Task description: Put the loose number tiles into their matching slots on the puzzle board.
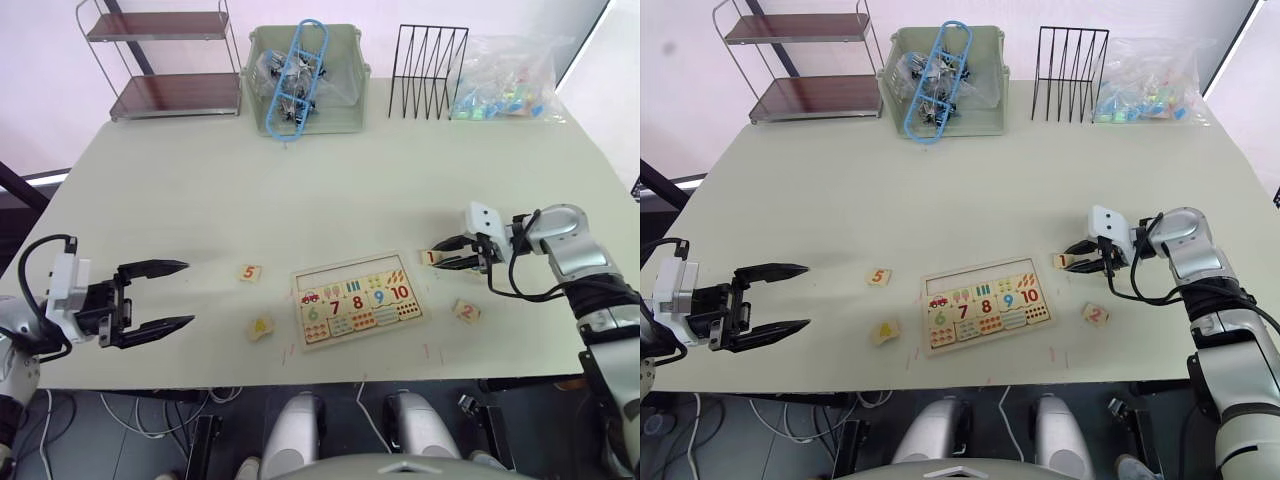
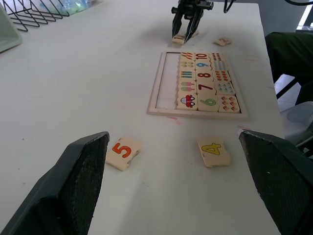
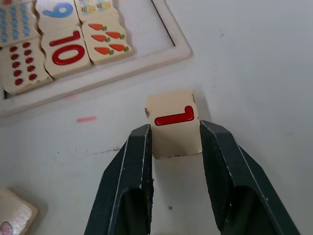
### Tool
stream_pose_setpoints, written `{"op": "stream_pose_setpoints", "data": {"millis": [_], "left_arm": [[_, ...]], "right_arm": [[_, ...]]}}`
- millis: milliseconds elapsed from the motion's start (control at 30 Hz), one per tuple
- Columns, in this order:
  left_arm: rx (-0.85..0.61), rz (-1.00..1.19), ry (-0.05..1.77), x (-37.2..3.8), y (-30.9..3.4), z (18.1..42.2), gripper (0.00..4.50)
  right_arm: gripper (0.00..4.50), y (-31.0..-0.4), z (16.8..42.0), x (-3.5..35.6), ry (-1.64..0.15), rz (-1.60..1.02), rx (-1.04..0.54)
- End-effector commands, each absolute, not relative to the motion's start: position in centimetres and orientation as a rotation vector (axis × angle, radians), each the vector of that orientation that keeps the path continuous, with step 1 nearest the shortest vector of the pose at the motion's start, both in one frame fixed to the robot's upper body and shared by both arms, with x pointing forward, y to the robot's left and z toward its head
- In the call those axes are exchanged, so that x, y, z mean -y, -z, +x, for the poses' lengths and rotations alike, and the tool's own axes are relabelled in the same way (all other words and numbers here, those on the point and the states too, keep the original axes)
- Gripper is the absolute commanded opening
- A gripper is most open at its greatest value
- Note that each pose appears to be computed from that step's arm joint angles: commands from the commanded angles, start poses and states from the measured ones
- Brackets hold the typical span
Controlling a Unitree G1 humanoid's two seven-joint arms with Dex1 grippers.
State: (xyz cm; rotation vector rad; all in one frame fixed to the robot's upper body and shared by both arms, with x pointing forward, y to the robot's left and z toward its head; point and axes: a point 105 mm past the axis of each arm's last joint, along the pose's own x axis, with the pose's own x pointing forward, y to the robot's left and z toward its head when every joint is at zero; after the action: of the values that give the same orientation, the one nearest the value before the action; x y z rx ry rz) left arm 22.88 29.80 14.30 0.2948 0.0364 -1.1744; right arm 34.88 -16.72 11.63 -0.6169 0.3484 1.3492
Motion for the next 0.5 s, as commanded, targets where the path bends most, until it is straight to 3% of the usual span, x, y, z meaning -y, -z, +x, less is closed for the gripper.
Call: {"op": "stream_pose_setpoints", "data": {"millis": [33,500], "left_arm": [[-0.019,0.292,1.211,-29.6,-14.7,22.5,4.5],[0.034,0.269,1.242,-28.3,-15.5,23.0,4.5]], "right_arm": [[0.87,-14.0,34.8,16.4,-1.309,-0.64,-0.355],[0.87,-17.4,33.3,8.9,-1.341,-0.765,-0.364]]}}
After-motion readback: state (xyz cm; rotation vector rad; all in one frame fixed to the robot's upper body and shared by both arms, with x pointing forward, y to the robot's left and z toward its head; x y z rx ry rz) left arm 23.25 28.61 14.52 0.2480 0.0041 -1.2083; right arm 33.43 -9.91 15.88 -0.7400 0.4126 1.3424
